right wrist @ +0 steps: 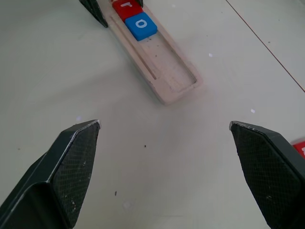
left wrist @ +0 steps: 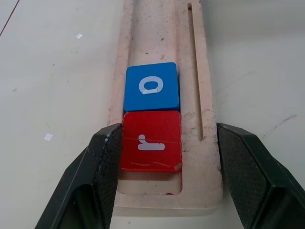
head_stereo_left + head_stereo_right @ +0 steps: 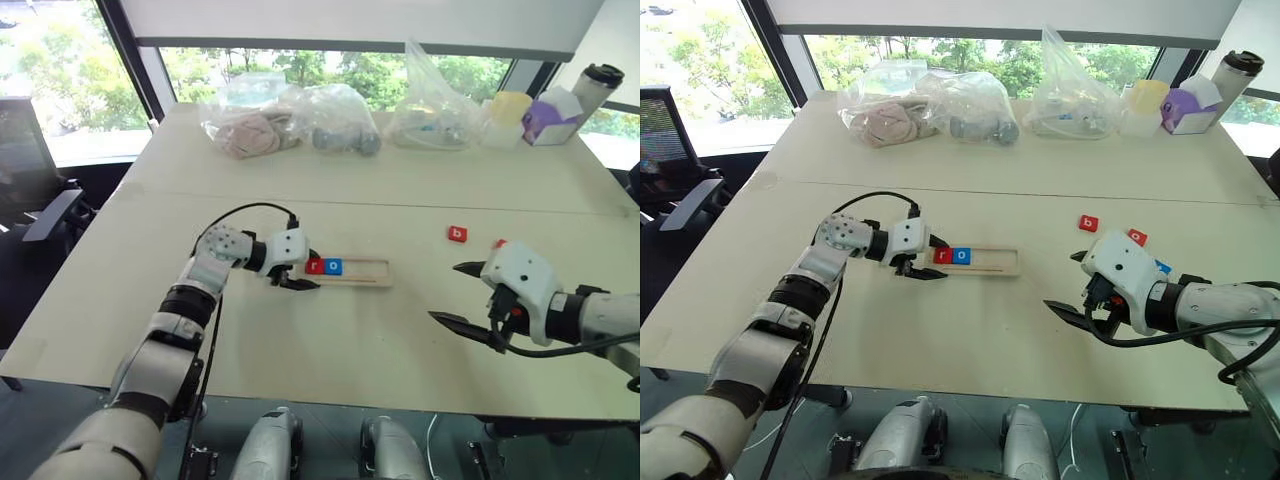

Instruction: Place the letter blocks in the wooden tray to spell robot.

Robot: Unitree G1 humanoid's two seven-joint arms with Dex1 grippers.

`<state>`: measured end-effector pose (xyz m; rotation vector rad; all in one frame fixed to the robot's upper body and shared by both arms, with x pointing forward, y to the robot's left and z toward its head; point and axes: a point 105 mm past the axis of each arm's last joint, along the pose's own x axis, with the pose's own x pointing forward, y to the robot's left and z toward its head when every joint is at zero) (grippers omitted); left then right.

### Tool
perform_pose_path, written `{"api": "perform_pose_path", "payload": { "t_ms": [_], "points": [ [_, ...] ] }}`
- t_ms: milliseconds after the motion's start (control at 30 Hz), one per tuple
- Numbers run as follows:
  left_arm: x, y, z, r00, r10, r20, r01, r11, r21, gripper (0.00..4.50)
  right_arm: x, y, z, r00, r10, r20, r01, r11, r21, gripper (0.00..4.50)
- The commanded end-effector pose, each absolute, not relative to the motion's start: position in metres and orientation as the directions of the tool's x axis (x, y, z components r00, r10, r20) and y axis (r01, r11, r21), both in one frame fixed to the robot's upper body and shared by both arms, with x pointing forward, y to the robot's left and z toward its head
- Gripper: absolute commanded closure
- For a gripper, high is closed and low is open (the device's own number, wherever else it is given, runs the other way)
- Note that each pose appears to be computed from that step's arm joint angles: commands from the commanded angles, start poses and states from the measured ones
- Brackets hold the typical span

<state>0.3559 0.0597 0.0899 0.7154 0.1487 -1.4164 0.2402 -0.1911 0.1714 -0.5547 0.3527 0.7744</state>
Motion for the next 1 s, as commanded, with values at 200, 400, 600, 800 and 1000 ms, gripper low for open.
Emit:
{"api": "perform_pose_path", "payload": {
  "t_ms": [200,400,600,800,1000],
  "points": [
    [0.312,0.042,0.063,-0.050,-0.808,-0.588,0.963,-0.195,0.186,1.96,0.245,-0.189,0.180,0.683,0.566,-0.461,-0.728,0.574,-0.375,0.00],
    [0.306,0.037,0.064,-0.059,-0.806,-0.589,0.961,-0.205,0.185,1.96,0.246,-0.188,0.180,0.685,0.567,-0.458,-0.727,0.575,-0.375,0.00],
    [0.317,0.042,0.067,0.058,-0.811,-0.582,0.964,-0.105,0.243,1.96,0.244,-0.188,0.180,0.687,0.564,-0.458,-0.724,0.578,-0.375,0.00],
    [0.318,0.042,0.071,0.132,-0.821,-0.556,0.966,-0.020,0.259,1.96,0.243,-0.188,0.179,0.687,0.564,-0.458,-0.724,0.580,-0.373,0.00],
    [0.312,0.034,0.078,0.164,-0.833,-0.528,0.967,0.029,0.254,1.96,0.243,-0.187,0.179,0.686,0.565,-0.459,-0.726,0.578,-0.372,0.00]
  ]
}}
